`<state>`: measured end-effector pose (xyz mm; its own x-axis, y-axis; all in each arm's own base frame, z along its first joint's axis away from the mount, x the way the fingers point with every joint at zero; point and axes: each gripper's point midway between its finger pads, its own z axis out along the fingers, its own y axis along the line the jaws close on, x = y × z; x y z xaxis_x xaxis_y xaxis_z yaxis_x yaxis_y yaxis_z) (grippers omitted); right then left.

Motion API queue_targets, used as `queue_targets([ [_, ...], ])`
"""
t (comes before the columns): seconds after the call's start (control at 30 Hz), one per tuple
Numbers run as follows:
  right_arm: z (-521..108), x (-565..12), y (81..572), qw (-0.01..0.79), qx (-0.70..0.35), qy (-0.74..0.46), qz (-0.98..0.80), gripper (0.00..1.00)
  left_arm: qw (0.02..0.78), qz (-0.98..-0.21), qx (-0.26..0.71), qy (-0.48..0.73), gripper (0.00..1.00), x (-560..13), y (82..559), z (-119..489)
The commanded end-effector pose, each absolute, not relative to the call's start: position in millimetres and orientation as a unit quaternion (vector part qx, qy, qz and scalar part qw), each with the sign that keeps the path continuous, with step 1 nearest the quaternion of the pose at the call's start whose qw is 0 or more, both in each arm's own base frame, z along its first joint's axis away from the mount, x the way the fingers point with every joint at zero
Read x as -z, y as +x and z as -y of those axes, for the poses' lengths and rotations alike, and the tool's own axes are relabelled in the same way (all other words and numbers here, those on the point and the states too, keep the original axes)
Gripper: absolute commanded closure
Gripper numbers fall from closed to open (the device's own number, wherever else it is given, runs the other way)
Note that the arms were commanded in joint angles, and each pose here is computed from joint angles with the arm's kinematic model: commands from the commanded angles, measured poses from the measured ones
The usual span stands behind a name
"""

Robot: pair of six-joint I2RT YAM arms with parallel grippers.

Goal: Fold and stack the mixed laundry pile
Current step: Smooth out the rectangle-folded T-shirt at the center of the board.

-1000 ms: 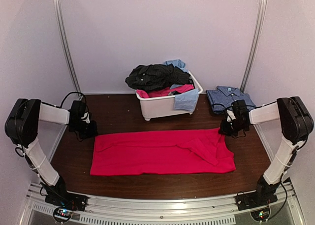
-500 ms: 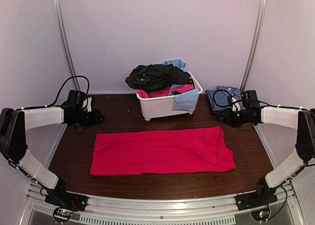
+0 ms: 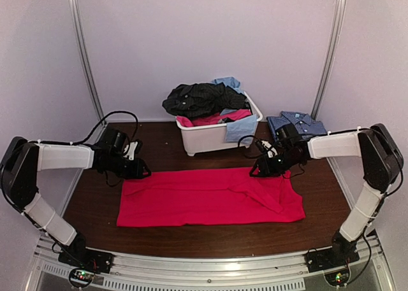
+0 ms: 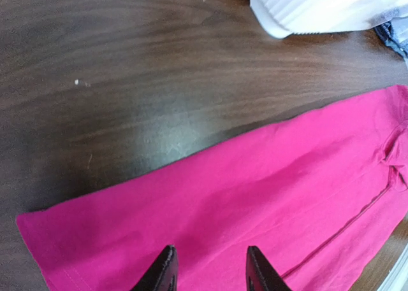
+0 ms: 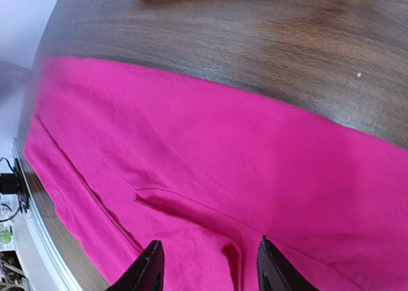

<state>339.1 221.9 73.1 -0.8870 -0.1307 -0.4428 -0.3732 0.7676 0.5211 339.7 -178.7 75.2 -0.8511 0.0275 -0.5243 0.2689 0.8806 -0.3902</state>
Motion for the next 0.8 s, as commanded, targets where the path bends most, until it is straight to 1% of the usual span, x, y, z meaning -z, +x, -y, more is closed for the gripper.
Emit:
queue_targets([
  [0.0,-230,-61,349,0.186,-0.258,-0.18,-0.931,0.46,0.266,-0.935,0.227,0.062,0.62,-76,334,174],
  [0.07,-232,-57,351,0.181,-0.247,-0.19,-0.933,0.44,0.268,-0.934,0.229,0.061,0.62,-77,335,175],
  [0.1,-234,-56,351,0.178,-0.247,-0.193,-0.933,0.44,0.269,-0.933,0.23,0.061,0.62,-78,335,175],
  [0.2,-240,-55,347,0.166,-0.251,-0.204,-0.932,0.51,0.268,-0.934,0.228,0.062,0.62,-78,337,175],
  [0.3,-241,-55,338,0.15,-0.247,-0.215,-0.933,0.52,0.272,-0.934,0.223,0.064,0.62,-82,341,175],
  [0.37,-240,-55,330,0.143,-0.246,-0.22,-0.933,0.57,0.275,-0.934,0.221,0.065,0.62,-84,343,175],
  [0.4,-241,-56,325,0.14,-0.248,-0.224,-0.932,0.63,0.277,-0.933,0.22,0.066,0.62,-86,344,175],
  [0.5,-243,-61,313,0.136,-0.249,-0.235,-0.93,0.91,0.284,-0.931,0.22,0.069,0.62,-91,346,175],
  [0.53,-245,-64,308,0.136,-0.25,-0.241,-0.928,0.99,0.285,-0.93,0.22,0.069,0.62,-92,347,175],
  [0.67,-254,-79,288,0.133,-0.257,-0.264,-0.92,1.0,0.288,-0.93,0.217,0.071,0.62,-94,347,174],
  [0.77,-260,-84,270,0.115,-0.269,-0.276,-0.915,1.0,0.287,-0.931,0.213,0.071,0.62,-93,346,173],
])
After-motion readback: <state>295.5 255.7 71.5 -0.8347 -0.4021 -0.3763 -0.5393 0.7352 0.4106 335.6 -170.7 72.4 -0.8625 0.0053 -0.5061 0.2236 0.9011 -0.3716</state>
